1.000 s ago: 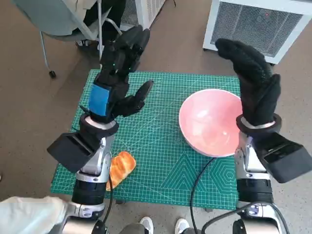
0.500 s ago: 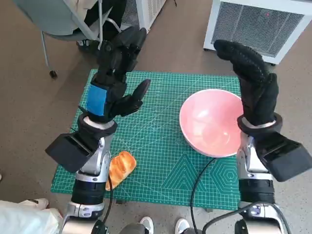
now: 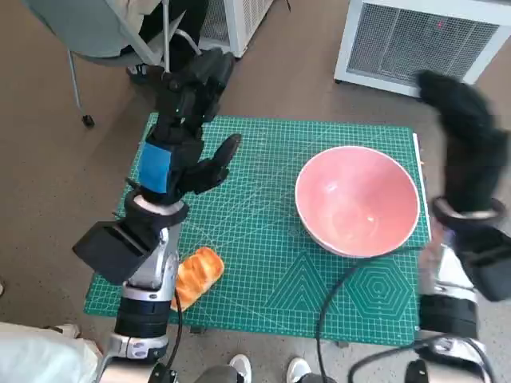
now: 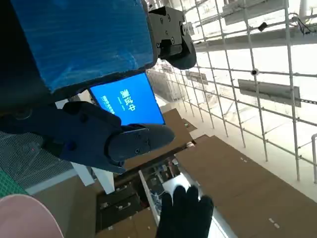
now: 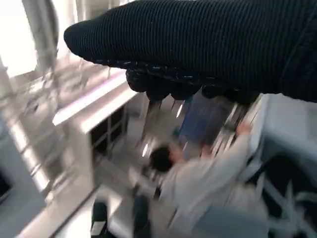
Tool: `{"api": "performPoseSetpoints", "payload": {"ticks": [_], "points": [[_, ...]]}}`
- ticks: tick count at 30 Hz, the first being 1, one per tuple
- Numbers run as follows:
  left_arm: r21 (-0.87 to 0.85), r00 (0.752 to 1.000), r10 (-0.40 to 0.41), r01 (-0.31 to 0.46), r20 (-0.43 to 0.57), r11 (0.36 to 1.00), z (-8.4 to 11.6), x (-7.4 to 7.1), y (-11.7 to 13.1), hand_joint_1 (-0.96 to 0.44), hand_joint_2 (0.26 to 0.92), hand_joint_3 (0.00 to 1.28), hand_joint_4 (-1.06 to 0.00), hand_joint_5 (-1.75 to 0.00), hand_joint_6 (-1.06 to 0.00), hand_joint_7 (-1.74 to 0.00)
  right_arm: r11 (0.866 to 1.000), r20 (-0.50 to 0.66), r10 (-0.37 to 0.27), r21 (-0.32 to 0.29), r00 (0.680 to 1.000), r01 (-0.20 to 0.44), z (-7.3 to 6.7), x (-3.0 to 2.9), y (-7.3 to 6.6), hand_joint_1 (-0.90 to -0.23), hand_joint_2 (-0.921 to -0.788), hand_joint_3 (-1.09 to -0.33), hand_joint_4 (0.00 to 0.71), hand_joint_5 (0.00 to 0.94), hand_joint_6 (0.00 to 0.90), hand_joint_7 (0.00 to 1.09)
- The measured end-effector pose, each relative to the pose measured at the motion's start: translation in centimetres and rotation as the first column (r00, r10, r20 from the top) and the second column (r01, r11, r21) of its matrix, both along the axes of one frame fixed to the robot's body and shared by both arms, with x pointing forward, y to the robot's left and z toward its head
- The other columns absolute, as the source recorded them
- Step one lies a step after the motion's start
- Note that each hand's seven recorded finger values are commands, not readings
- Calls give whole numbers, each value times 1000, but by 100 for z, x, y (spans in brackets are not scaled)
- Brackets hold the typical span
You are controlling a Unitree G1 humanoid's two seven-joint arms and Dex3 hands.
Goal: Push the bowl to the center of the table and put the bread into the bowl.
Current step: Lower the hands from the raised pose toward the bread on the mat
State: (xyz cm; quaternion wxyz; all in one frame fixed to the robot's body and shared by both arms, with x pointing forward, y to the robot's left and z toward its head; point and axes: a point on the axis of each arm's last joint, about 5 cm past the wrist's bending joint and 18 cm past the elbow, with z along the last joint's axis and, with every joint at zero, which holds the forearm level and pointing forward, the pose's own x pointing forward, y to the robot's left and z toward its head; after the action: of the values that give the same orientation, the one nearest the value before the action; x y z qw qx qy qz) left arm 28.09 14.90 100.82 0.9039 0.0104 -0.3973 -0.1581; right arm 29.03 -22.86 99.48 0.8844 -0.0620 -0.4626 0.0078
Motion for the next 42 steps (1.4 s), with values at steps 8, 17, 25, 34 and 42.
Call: {"api": "performPoseSetpoints", "payload": {"ticks": [8,17,25,34,42], "points": [[-7,1000,0,0,7,1000,-39,-4,61,-356,921,481,-253,-12,1,-691,986,-99,-146,61,984,153,-259,-67,-218,-595,-921,-864,360,2,101,550],[-19,1000,3,-3,-5,1000,-88,-7,110,-345,921,472,-253,-11,1,-674,956,-316,-249,70,915,285,-646,-116,-297,-563,-921,-874,360,1,113,514],[-20,1000,9,-9,-10,1000,-104,-14,126,-335,921,465,-258,-12,1,-671,945,-498,-232,87,836,314,-900,-128,-247,-526,-921,-870,339,0,163,430],[-20,1000,18,-18,-12,1000,-108,-20,145,-330,921,464,-260,-12,-7,-679,948,-629,-135,143,765,284,-1038,-51,-21,-505,-921,-868,341,4,210,380],[-14,999,34,-34,-15,999,-122,-35,192,-332,921,460,-261,-11,-11,-678,951,-698,-68,169,712,257,-1085,20,176,-508,-921,-874,361,11,238,365]]}}
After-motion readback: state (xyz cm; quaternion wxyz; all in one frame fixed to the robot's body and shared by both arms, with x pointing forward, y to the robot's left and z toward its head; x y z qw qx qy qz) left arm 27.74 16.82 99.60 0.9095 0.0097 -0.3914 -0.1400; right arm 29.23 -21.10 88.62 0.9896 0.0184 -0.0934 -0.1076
